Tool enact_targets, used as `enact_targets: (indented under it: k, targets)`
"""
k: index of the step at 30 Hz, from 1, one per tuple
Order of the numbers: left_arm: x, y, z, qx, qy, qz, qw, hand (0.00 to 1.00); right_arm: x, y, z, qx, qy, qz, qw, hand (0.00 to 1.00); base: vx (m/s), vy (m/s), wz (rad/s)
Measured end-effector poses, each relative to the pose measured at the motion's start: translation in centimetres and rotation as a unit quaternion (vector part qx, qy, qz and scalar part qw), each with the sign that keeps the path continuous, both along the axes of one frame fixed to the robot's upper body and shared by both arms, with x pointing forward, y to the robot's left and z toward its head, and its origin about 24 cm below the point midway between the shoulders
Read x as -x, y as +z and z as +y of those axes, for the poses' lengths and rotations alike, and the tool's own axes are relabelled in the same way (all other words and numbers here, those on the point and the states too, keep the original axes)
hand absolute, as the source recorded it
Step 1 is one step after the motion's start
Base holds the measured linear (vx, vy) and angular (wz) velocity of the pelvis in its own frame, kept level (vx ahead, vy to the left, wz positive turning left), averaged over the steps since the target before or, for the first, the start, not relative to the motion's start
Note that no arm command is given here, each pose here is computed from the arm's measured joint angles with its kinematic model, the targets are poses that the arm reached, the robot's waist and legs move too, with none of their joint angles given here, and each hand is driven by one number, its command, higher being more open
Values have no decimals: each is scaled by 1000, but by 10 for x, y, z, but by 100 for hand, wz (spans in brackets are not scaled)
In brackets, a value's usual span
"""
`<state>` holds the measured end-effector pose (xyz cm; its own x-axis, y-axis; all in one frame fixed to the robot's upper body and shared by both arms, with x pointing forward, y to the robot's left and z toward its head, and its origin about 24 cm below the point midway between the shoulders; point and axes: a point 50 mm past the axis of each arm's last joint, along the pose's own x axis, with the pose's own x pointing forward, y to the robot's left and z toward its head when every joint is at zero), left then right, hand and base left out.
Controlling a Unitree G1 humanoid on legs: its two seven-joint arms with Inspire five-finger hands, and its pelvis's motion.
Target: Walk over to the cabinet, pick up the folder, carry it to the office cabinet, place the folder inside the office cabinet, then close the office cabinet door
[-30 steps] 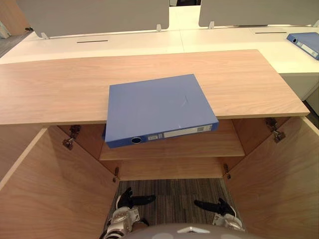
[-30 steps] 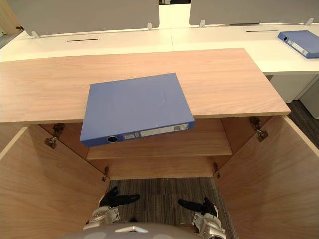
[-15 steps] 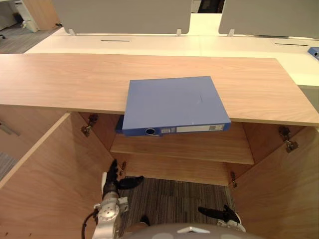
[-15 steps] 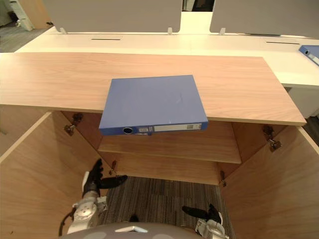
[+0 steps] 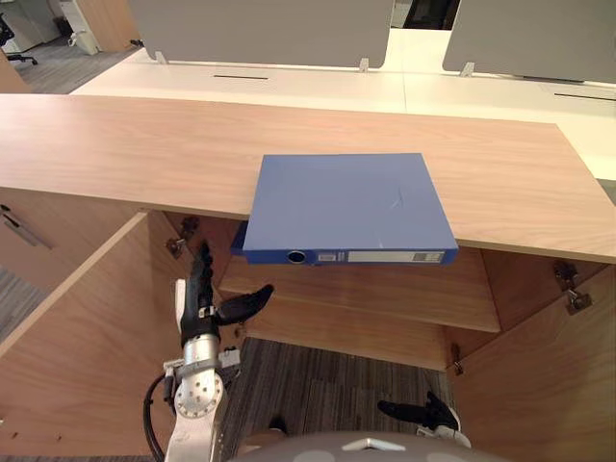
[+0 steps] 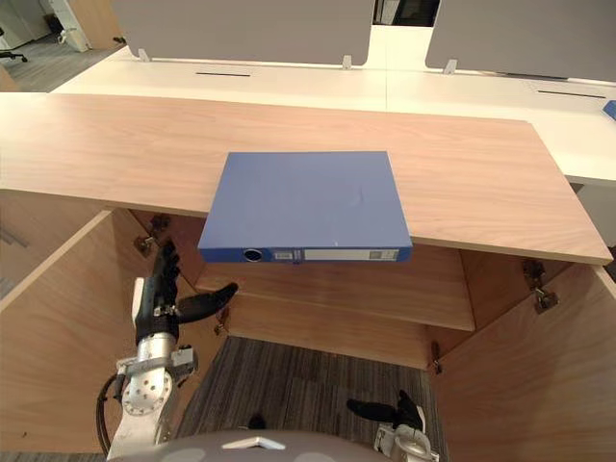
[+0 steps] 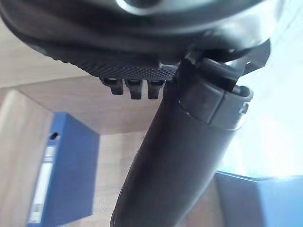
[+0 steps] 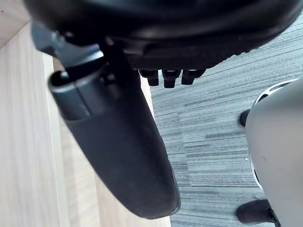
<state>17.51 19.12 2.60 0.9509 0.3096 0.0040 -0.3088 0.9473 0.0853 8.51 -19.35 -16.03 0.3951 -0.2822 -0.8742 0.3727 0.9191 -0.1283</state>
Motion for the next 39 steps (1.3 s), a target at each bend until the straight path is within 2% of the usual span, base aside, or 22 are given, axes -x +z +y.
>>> enact_targets:
  k: [5,18,26,39]
  targets:
    - [0,22,0,-55,-15,-42,997,100,3,-1,-1,3,12,7,1000,100,-22,-4,-1]
    - [6,37,7,-111,-15,-62,992,100,11,-4,-5,2,15,29,999,100,-37,-8,0]
    - [5,54,9,-216,-69,-78,971,100,13,-6,-6,0,27,41,999,100,0,0,0]
    - [1,61,3,-258,-140,-95,951,100,16,-7,-11,-11,10,45,999,100,-29,-3,-5]
